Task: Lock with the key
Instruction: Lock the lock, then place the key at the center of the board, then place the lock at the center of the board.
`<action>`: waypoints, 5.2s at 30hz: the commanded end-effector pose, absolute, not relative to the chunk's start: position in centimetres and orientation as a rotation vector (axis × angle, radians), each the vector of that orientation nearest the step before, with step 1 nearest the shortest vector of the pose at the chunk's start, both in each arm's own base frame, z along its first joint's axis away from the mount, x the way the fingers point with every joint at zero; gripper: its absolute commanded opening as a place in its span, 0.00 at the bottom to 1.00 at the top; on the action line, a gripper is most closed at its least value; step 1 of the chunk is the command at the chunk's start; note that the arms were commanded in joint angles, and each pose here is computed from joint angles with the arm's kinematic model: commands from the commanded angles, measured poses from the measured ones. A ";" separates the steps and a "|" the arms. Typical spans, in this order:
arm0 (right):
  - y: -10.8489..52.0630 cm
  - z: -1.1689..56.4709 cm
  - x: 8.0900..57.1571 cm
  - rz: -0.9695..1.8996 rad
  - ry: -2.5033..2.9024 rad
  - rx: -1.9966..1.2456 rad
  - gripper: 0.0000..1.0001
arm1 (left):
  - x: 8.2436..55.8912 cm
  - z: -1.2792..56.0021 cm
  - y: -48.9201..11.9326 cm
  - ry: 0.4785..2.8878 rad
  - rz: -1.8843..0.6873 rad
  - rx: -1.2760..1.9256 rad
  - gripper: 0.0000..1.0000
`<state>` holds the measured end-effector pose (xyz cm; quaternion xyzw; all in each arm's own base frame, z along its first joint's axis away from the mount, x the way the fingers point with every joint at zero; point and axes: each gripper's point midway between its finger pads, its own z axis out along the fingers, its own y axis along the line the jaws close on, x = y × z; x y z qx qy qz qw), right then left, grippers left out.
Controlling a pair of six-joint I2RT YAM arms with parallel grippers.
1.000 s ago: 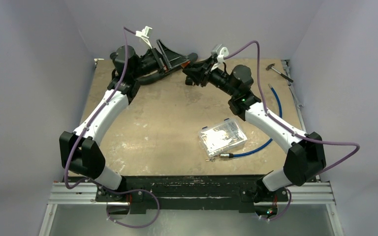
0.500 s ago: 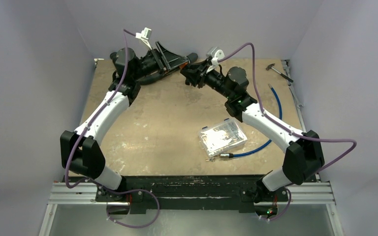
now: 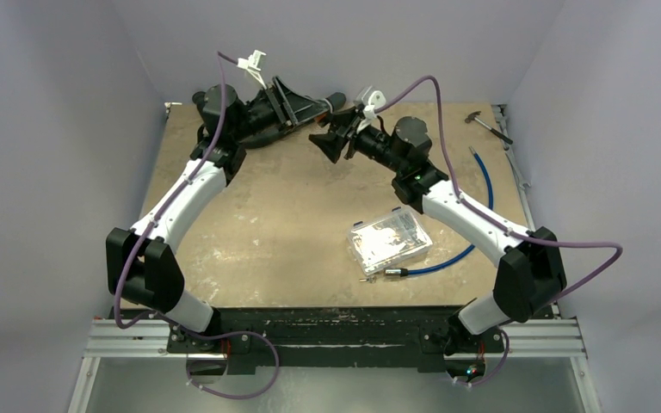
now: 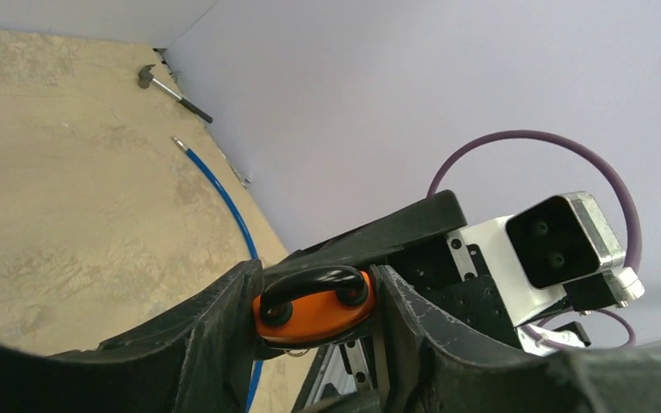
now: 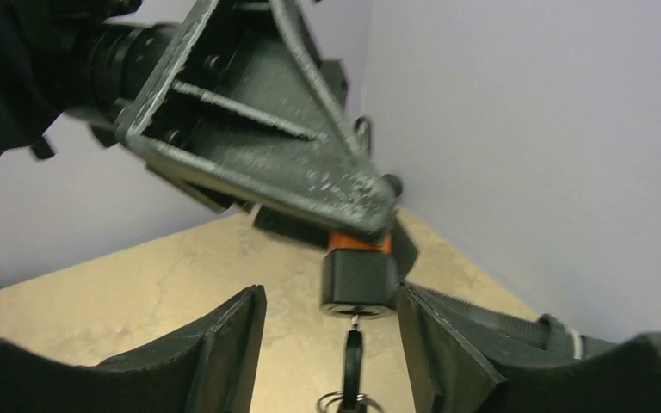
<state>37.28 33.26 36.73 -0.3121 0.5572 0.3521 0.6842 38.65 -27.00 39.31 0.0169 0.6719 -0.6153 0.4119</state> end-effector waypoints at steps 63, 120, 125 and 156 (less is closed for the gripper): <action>29.0 34.1 34.6 0.713 1.399 -0.807 0.00 | 44.0 42.8 -22.4 1.503 -1.358 -0.010 0.00; 24.8 10.6 49.9 0.950 2.062 -0.218 0.00 | 48.0 6.9 -30.8 2.267 -0.906 0.289 0.00; 24.3 9.4 49.9 0.926 2.083 -0.199 0.00 | 48.4 4.9 -30.3 2.338 -0.840 0.271 0.03; 23.8 6.6 50.5 0.947 2.131 -0.121 0.09 | 48.1 2.5 -29.3 2.446 -0.725 0.219 0.68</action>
